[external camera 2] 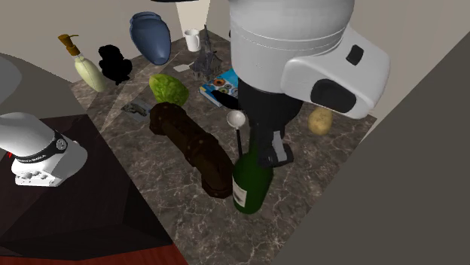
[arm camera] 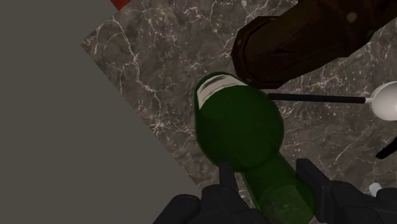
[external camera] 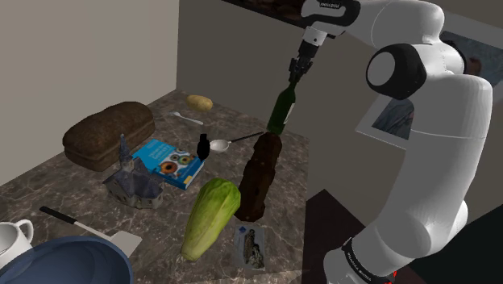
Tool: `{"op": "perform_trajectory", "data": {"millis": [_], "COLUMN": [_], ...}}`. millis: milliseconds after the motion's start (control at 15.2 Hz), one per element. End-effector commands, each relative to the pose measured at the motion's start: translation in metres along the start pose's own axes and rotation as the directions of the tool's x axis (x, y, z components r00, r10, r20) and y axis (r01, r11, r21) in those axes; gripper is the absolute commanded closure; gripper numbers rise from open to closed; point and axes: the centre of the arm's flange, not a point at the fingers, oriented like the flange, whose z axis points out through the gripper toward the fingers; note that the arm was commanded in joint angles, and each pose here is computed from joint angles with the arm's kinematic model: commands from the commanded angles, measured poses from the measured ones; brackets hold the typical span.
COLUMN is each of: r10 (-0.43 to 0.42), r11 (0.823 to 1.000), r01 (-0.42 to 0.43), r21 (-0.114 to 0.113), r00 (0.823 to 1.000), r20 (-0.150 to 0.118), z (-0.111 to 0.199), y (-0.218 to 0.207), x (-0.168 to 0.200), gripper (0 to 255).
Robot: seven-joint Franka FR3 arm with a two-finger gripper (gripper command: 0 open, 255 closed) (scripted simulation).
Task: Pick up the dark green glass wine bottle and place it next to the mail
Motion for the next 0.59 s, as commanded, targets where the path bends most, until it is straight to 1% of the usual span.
{"op": "perform_trajectory", "data": {"millis": [0,330,528], "r10": [0.0,0.0,0.0], "r11": [1.0,1.0,1.0], "r01": [0.0,0.0,0.0], "r21": [0.0,0.0,0.0], "r00": [1.0,1.0,1.0], "r20": [0.0,0.0,0.0], "z": [-0.01,-0.036,-0.057], "y": [-0.001,-0.003,-0.026], "x": [-0.001,0.0,-0.025], "gripper": [255,255,255]}}
